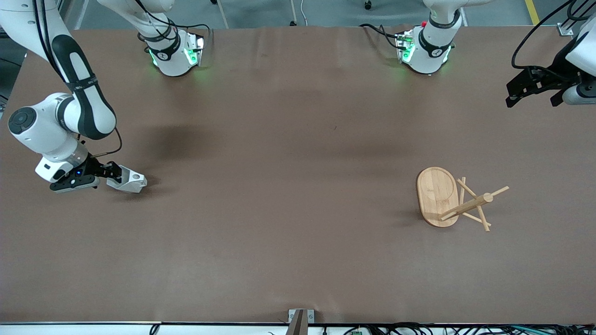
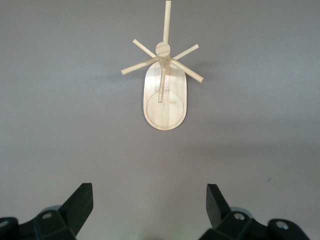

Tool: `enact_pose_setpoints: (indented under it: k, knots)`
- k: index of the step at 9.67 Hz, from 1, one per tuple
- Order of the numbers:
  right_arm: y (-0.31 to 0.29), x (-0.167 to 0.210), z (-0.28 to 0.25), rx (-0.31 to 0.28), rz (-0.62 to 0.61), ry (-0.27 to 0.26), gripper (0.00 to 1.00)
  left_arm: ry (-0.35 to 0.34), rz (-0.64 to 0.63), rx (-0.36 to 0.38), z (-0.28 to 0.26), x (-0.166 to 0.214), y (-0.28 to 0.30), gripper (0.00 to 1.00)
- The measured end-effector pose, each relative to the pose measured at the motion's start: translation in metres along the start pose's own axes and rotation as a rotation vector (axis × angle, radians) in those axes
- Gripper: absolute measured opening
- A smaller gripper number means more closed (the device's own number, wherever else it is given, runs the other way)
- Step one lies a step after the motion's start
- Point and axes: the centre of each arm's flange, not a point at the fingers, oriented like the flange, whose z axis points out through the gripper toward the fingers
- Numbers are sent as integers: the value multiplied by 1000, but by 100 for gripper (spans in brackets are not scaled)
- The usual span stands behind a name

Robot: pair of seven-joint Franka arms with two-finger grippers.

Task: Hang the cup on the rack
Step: 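Reach the right gripper to the white cup and grasp its rim, then lift the cup with the right gripper while the left gripper approaches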

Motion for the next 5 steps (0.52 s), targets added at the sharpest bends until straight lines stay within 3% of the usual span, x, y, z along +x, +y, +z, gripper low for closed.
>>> enact_pose_setpoints:
  k: [1, 4, 5]
  knots:
    - [0, 0, 0, 5, 14, 4, 51, 0, 0, 0, 0, 0, 0, 100]
    - [-1, 3, -8, 13, 32, 19, 7, 0, 0, 0, 0, 0, 0, 100]
    - [-2, 4, -14, 19, 30, 19, 6, 0, 0, 0, 0, 0, 0, 100]
